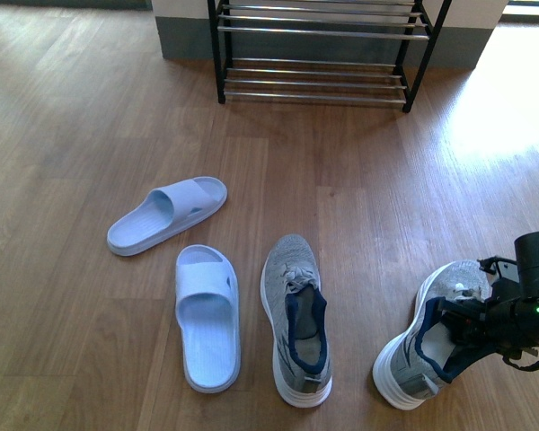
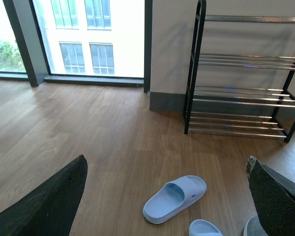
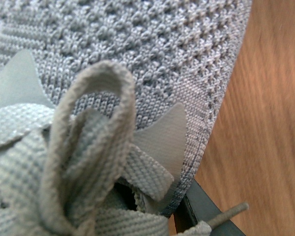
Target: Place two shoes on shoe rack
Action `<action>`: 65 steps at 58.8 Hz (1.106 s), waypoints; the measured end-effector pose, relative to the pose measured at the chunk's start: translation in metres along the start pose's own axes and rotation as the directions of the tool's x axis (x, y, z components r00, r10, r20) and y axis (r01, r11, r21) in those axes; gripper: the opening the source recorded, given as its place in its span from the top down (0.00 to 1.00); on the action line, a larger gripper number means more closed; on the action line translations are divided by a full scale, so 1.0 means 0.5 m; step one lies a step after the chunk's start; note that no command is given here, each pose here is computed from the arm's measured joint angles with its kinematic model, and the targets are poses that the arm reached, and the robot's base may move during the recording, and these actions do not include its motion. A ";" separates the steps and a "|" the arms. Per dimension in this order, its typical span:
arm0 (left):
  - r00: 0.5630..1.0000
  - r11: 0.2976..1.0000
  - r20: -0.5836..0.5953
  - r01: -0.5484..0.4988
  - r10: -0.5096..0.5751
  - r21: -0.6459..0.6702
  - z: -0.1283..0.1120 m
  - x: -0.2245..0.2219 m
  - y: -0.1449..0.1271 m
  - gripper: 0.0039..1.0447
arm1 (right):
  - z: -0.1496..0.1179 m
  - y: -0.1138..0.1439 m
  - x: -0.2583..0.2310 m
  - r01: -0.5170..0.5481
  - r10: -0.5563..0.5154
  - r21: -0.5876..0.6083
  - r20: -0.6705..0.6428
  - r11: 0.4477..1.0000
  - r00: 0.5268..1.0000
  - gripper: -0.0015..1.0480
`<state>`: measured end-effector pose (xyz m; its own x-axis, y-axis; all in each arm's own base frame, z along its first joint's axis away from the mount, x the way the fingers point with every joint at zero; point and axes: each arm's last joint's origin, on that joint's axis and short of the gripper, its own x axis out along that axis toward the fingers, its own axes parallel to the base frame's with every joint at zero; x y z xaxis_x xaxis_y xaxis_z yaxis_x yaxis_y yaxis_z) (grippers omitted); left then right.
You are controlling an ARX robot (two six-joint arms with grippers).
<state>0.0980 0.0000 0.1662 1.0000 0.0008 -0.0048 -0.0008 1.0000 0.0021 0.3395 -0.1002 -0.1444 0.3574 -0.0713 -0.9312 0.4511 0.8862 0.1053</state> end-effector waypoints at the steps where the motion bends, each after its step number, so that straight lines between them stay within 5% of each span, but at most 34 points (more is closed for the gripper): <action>1: 1.000 1.000 0.000 0.000 0.000 0.000 0.000 0.000 0.000 0.09 | 0.000 0.000 -0.004 -0.002 0.002 -0.003 0.006 1.000 1.000 0.96; 31: 1.000 1.000 0.000 0.000 0.000 0.000 0.000 0.000 0.000 0.09 | -0.021 -0.008 -0.337 -0.186 0.219 -0.135 0.310 0.973 0.925 0.96; 47: 1.000 1.000 0.000 0.000 0.000 0.000 0.000 0.000 0.000 0.09 | -0.041 -0.021 -0.555 -0.234 0.291 -0.177 0.475 0.956 0.830 0.96; 65: 1.000 1.000 0.000 0.000 0.000 0.000 0.000 0.000 0.000 0.09 | -0.057 -0.028 -0.675 -0.224 0.305 -0.207 0.627 0.952 0.717 0.96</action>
<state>0.0980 0.0000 0.1662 1.0000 0.0008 -0.0048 -0.0008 1.0000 0.0021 0.1893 -0.0753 0.1584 0.9066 -0.0683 -0.4165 0.1805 0.9548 0.2363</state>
